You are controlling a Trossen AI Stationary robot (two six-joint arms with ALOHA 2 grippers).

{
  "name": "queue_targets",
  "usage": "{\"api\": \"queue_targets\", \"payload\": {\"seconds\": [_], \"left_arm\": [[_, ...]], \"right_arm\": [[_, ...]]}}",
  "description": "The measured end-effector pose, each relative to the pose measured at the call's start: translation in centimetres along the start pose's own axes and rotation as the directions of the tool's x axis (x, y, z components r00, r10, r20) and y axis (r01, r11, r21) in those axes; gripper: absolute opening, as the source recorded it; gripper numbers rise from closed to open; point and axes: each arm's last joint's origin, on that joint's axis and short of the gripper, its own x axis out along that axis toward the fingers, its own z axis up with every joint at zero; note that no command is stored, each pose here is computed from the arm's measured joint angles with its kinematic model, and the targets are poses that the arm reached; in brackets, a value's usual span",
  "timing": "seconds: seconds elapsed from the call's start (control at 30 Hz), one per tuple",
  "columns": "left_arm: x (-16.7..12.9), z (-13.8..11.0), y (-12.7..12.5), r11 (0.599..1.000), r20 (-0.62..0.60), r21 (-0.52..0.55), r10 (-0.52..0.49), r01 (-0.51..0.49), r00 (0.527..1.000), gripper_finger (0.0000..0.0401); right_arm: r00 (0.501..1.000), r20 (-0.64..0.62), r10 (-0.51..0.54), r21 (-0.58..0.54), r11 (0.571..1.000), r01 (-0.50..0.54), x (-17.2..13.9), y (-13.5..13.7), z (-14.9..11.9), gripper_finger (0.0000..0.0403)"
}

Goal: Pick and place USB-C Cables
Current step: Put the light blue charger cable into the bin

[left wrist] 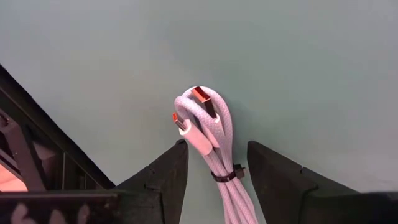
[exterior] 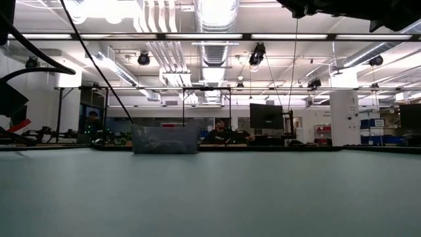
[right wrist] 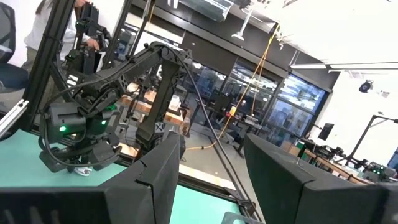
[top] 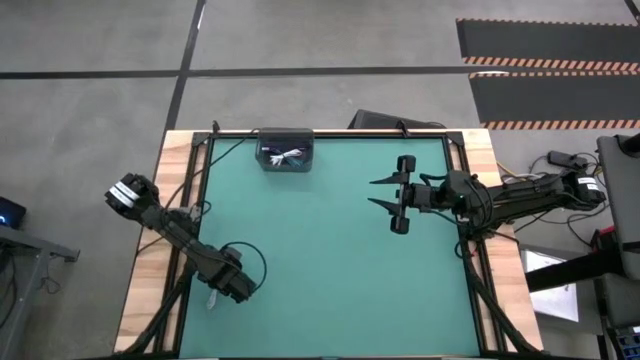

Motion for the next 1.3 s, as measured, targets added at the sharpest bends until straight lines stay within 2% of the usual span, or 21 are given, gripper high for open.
{"api": "queue_targets", "payload": {"seconds": [0.17, 0.5, 0.63, 0.77, 0.97, 1.1, 1.3], "left_arm": [[0.0, 0.0, -0.1, 1.0, -0.001, 0.01, -0.004, 0.004, 1.0, 0.0136], [0.1, 0.0, 0.0, 0.999, -0.015, 0.046, 0.002, -0.001, 1.0, 0.0036], [0.0, -0.1, 0.0, 0.998, -0.022, 0.057, 0.001, 0.001, 1.0, 0.0011], [-0.3, -0.1, 0.1, 0.998, -0.025, 0.062, -0.011, 0.012, 1.0, 0.0006], [-1.6, -0.4, 0.2, 0.993, -0.02, 0.091, -0.08, 0.081, 0.997, 0.0003], [-3.0, -0.5, 0.1, 0.979, 0.06, 0.138, -0.158, 0.149, 0.986, 0.0003], [-4.9, -0.1, 0.2, 0.952, 0.209, 0.207, -0.27, 0.227, 0.94, 0.0002]], "right_arm": [[1.0, 0.0, 0.0, 0.0, 1.0, 0.0, 0.0, 0.0, 0.0, 0.0171], [1.0, -0.006, 0.002, 0.012, 1.0, -0.002, 0.0, 0.0, -0.1, 0.0171], [1.0, -0.006, 0.002, 0.012, 1.0, -0.002, 0.0, 0.0, -0.1, 0.0171], [1.0, -0.006, 0.002, 0.012, 1.0, -0.002, 0.0, 0.0, -0.1, 0.0171], [1.0, -0.005, 0.002, -0.013, 1.0, -0.002, 0.0, 0.0, -0.1, 0.0171], [1.0, -0.006, 0.013, -0.026, 1.0, -0.013, -0.1, 0.1, -0.2, 0.0171], [0.998, 0.019, 0.059, -0.033, 0.998, -0.059, -0.3, 0.4, -0.5, 0.0171]]}}
